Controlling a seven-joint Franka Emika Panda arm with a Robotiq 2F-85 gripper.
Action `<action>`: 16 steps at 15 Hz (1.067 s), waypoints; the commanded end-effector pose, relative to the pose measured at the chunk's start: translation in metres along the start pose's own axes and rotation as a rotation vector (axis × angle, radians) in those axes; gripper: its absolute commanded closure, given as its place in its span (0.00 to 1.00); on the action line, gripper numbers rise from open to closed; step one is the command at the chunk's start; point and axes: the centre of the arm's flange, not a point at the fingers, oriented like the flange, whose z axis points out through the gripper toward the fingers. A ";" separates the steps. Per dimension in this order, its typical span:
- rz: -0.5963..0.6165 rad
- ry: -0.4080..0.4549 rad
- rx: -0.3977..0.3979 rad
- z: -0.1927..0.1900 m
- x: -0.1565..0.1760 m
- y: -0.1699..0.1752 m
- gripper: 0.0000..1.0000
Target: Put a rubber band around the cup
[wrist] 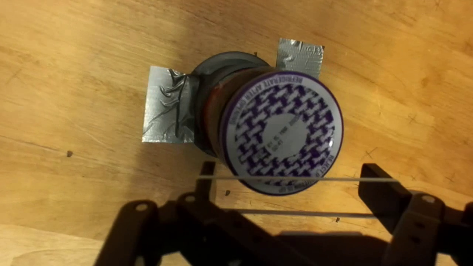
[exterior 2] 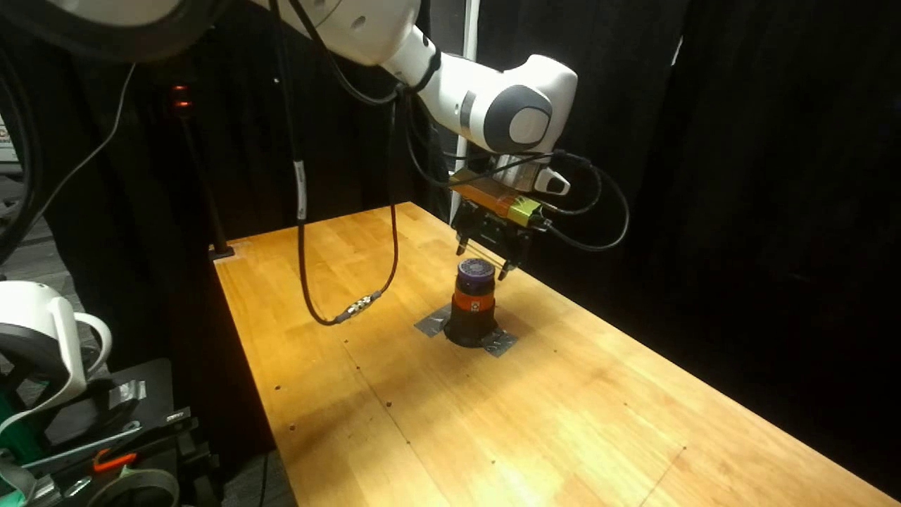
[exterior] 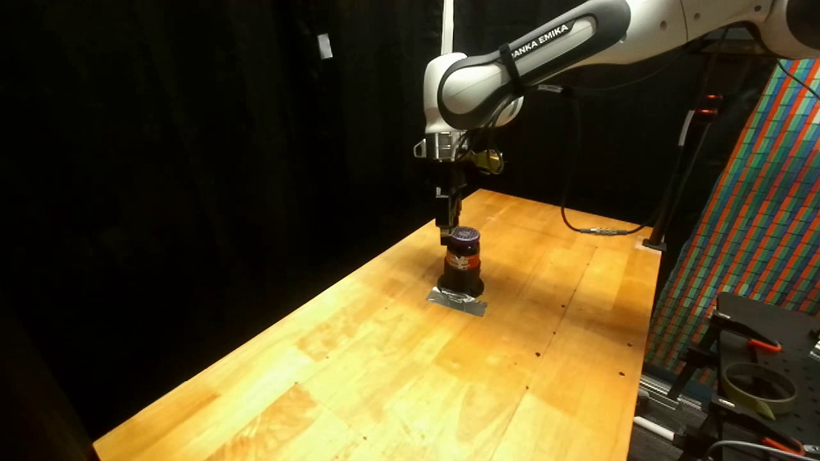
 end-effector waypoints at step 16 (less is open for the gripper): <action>0.122 -0.167 -0.268 0.028 -0.086 -0.021 0.00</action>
